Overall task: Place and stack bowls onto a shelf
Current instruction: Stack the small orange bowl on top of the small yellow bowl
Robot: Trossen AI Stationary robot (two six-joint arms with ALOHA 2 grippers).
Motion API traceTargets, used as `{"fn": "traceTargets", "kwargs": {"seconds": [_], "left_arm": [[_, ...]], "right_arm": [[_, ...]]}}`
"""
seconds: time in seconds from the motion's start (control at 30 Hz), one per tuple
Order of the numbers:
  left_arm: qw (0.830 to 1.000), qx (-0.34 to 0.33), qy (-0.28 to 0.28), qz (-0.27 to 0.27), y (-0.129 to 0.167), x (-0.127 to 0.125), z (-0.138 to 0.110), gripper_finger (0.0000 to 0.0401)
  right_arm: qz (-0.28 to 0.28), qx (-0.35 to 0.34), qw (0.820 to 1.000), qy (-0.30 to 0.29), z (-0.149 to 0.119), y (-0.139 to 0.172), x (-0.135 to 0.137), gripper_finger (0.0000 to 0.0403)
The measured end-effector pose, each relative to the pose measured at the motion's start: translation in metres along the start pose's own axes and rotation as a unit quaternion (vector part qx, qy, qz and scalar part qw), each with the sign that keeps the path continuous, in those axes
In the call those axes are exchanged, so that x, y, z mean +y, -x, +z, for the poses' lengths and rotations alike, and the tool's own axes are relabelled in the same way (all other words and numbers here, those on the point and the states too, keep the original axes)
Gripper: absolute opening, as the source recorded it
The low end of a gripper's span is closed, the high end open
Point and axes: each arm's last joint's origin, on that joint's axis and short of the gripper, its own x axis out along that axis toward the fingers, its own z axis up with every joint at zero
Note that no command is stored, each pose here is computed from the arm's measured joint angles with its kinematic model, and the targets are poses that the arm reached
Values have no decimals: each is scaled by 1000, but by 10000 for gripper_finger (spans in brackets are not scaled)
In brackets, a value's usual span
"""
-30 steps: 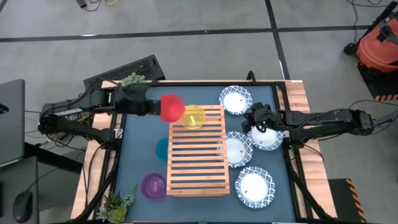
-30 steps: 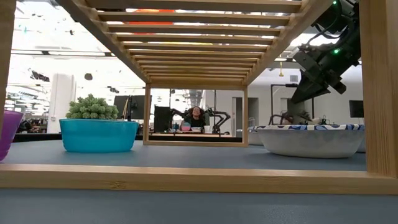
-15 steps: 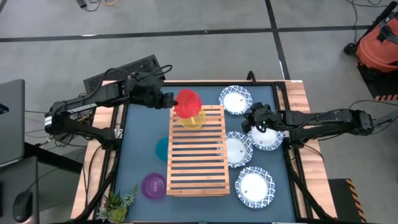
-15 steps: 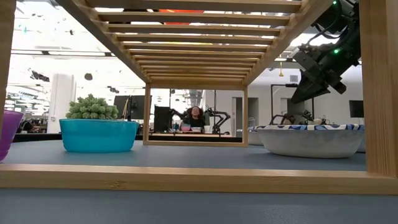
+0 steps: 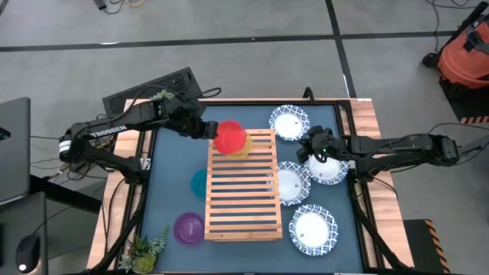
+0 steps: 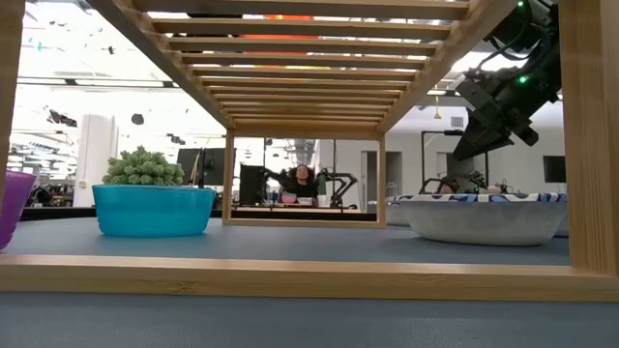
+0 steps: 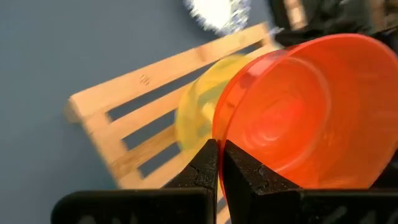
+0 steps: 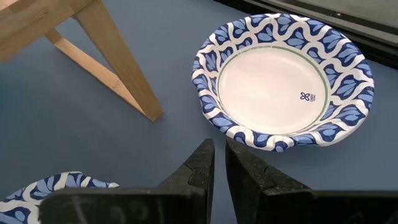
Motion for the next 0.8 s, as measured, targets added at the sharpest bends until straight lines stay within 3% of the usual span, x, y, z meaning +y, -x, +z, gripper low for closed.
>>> {"fn": "traceTargets", "kwargs": {"seconds": [0.4, 0.8], "left_arm": [[999, 31, -15, 25, -29, 2, 2, 0], [998, 2, -66, -12, -26, -5, 6, 19]], "right_arm": [[-1, 2, 1000, 1, 0, 0, 0, 68], [-1, 3, 1000, 2, -1, 0, 0, 68]]}}
